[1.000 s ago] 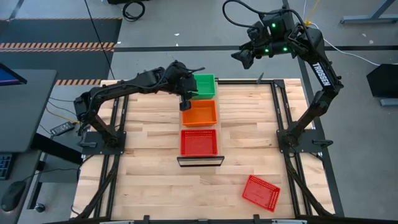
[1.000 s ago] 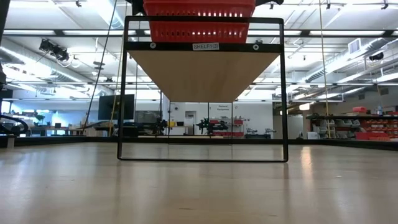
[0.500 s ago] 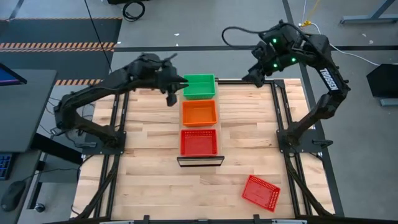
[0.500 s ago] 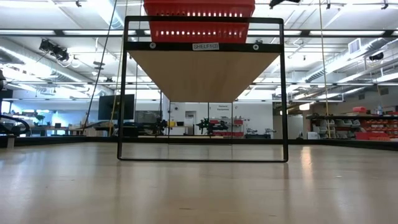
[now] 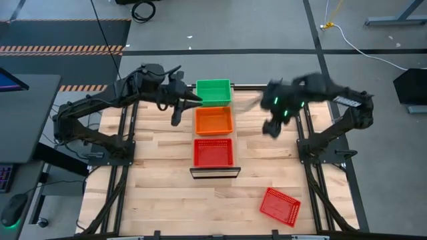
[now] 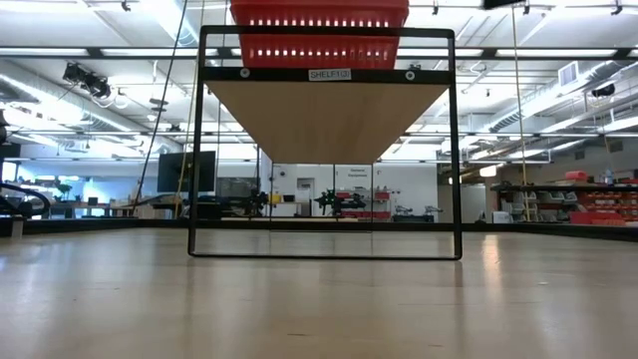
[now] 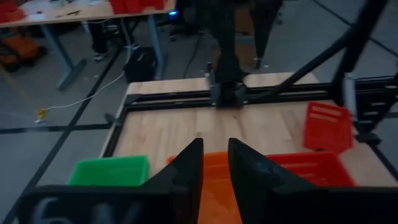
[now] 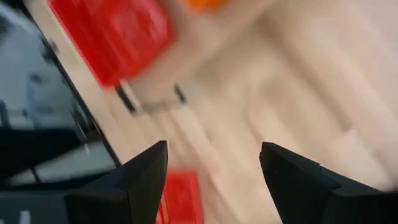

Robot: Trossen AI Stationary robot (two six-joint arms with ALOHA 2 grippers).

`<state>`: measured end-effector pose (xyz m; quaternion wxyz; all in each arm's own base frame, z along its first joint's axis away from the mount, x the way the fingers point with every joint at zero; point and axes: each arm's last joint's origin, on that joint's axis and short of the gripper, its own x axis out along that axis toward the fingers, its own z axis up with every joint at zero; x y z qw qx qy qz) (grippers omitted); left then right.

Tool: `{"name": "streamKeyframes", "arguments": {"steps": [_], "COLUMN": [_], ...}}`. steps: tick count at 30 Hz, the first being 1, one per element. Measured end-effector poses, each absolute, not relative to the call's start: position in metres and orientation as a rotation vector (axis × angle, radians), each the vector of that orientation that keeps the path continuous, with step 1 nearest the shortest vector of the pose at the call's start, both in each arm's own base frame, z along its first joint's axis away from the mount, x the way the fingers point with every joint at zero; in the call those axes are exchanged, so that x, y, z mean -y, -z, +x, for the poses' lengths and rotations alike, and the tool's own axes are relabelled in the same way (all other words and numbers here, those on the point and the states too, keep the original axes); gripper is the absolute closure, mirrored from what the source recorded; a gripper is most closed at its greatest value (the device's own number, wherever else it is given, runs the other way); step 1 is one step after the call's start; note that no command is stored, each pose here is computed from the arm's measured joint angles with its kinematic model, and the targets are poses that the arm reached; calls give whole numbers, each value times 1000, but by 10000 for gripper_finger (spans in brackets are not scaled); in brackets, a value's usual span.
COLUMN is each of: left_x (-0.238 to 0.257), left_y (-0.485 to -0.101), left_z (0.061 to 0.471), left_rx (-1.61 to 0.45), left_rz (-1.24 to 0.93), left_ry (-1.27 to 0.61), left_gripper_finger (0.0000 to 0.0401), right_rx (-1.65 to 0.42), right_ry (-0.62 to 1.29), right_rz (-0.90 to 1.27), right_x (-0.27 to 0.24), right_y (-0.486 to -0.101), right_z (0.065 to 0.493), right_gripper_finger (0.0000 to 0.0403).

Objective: Stack baskets on shelf by color
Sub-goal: Stack the red bin on top of the red bin on the shelf

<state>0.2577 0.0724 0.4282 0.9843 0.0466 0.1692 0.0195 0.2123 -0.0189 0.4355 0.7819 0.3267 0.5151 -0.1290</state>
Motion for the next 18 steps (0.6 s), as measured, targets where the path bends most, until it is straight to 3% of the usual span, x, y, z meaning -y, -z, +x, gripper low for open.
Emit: {"name": "streamKeyframes", "arguments": {"steps": [7, 18], "left_x": [-62, -62], "left_y": [-431, -441], "left_z": [255, 254], "left_rx": [-332, -240], "left_rz": [96, -28], "left_ry": [1, -26], "left_gripper_finger": [319, 322], "right_rx": [-1390, -1453], "right_ry": [295, 207], "right_rz": [761, 647], "right_x": [-45, -131], "right_y": [-380, -318], "right_z": [210, 178], "right_gripper_finger": [141, 139]}}
